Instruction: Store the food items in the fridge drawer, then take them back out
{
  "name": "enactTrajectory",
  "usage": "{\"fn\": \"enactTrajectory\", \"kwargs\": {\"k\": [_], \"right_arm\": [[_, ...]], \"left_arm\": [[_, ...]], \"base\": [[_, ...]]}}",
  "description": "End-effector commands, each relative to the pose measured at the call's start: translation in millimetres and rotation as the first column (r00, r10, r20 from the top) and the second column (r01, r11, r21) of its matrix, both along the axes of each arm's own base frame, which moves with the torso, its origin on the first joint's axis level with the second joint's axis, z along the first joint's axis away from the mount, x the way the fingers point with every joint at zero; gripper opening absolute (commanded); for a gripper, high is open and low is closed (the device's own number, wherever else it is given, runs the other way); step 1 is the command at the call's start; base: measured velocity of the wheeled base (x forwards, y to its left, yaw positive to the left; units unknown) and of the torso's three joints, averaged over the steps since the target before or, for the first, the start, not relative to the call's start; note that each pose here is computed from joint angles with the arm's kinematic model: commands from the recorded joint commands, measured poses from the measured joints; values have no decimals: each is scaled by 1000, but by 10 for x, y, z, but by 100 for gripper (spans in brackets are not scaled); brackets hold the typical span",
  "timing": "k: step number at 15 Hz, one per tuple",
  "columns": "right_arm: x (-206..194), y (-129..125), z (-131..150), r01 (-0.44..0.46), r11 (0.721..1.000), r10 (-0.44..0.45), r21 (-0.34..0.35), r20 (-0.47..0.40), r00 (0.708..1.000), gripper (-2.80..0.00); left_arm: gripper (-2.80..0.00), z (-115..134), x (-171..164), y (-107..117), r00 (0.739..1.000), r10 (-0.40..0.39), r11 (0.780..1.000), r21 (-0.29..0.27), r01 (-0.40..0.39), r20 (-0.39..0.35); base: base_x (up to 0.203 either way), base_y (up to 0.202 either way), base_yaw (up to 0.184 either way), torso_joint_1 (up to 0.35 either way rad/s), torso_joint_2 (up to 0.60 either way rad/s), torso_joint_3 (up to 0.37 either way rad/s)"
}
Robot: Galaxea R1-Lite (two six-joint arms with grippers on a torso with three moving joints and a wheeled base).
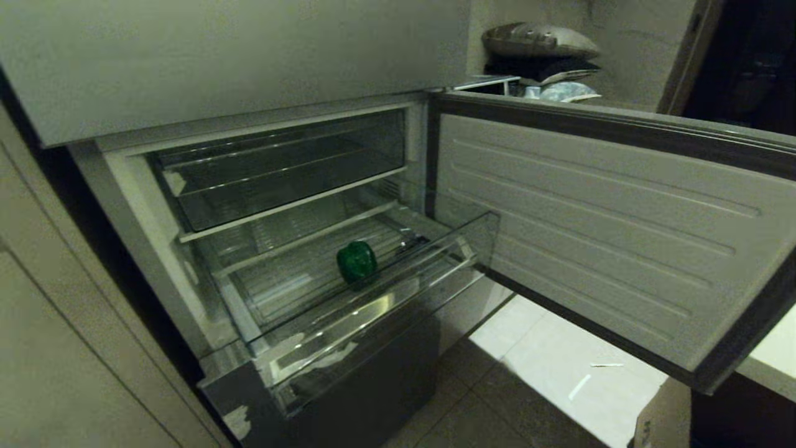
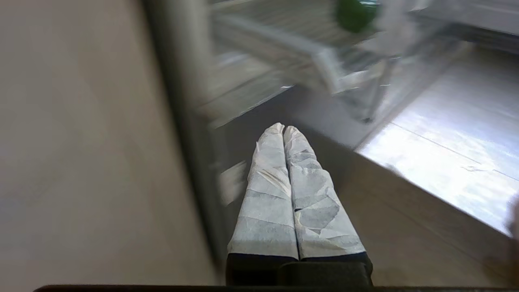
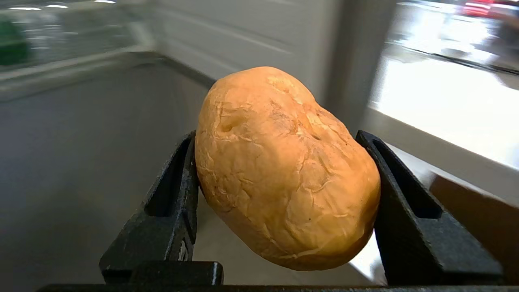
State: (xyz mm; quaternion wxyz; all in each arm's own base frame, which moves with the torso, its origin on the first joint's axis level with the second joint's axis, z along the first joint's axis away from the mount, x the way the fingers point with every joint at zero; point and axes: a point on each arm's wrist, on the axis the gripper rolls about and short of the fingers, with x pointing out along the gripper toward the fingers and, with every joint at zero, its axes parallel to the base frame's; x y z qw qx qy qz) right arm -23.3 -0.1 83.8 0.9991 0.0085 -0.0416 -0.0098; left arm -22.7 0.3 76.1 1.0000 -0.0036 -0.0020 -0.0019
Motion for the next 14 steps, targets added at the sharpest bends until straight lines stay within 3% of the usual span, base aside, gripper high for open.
{"fn": "enactTrajectory", "kwargs": {"k": [1, 14], "right_arm": [[24, 0, -84, 1, 1000, -1, 0, -29, 1000, -280], [24, 0, -84, 0, 1000, 0, 0, -29, 1000, -280]], "left_arm": [[-280, 0, 0, 0, 1000, 1, 1000, 0, -1, 1], [-280, 0, 0, 0, 1000, 1, 1000, 0, -1, 1]], "base": [[-1, -9, 172, -2, 7, 2], [1, -8, 176, 2, 2, 2]]}}
